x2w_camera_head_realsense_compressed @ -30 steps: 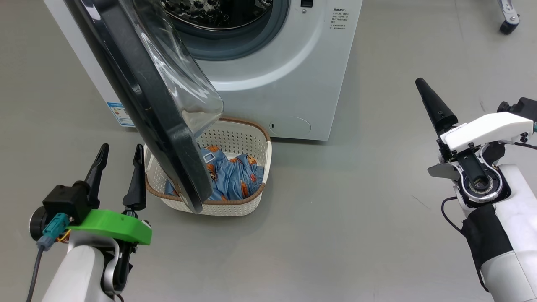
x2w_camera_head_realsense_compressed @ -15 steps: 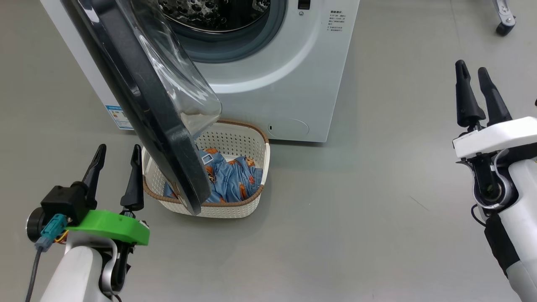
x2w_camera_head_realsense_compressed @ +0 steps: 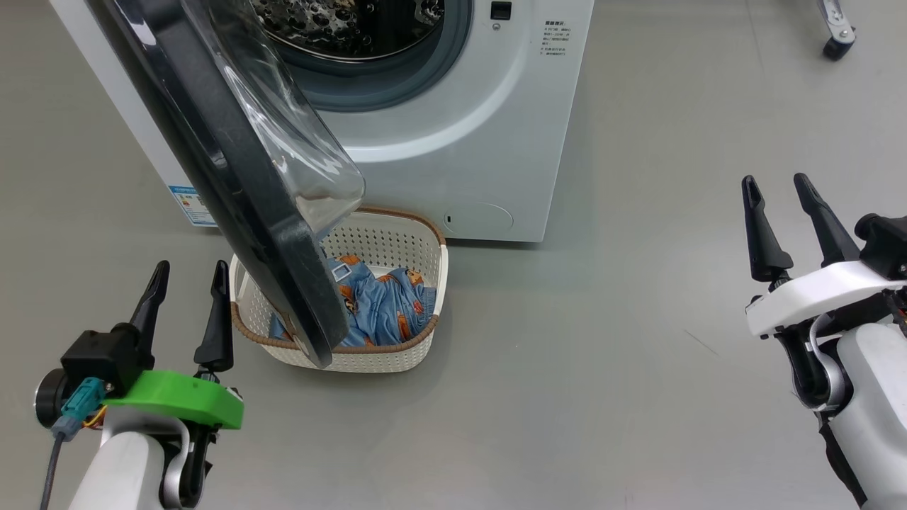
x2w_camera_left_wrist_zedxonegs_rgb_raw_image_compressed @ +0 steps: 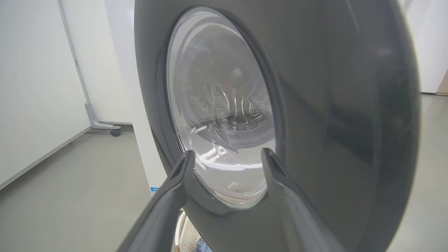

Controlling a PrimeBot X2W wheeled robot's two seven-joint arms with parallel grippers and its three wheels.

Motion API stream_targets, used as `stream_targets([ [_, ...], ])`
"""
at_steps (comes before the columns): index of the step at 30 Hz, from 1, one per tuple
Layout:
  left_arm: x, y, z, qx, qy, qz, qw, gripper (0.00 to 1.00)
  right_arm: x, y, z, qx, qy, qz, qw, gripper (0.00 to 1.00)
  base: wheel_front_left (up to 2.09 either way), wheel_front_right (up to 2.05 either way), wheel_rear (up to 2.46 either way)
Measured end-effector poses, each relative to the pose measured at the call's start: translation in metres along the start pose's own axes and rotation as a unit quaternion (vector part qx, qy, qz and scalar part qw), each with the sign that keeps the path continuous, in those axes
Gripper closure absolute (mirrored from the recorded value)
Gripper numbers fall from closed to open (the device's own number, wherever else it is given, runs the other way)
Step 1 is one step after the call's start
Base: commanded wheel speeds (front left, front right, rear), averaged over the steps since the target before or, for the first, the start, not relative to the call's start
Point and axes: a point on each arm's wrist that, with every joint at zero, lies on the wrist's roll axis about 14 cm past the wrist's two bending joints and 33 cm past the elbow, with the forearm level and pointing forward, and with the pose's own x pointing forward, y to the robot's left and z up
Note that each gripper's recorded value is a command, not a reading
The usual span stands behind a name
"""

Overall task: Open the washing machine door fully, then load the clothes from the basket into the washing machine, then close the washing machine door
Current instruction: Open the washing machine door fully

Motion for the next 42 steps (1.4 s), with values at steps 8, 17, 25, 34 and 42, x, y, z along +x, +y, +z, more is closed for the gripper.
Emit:
stream_targets([
  [8, 0.000, 0.003, -0.008, 0.001, 0.012, 0.005, 1.000, 0.00, -0.008, -0.006, 0.007, -0.014, -0.025, -0.038, 0.999, 0.00, 0.00, 0.00, 0.00],
  [17, 0.000, 0.002, -0.009, -0.004, 0.010, 0.010, 1.000, 0.00, -0.032, -0.007, -0.018, -0.017, 0.003, -0.060, 0.998, 0.00, 0.00, 0.00, 0.00],
  [25, -0.004, 0.007, -0.011, -0.011, 0.012, 0.024, 1.000, 0.00, -0.045, -0.004, -0.030, -0.032, 0.019, -0.060, 0.997, 0.00, 0.00, 0.00, 0.00],
  [34, -0.004, 0.008, -0.012, -0.003, 0.013, 0.026, 1.000, 0.00, -0.050, -0.005, -0.029, -0.043, 0.013, -0.074, 0.996, 0.00, 0.00, 0.00, 0.00],
  [42, -0.004, 0.004, -0.014, 0.007, 0.018, 0.017, 1.000, 0.00, -0.055, -0.006, -0.034, -0.054, 0.021, -0.079, 0.995, 0.00, 0.00, 0.00, 0.00],
])
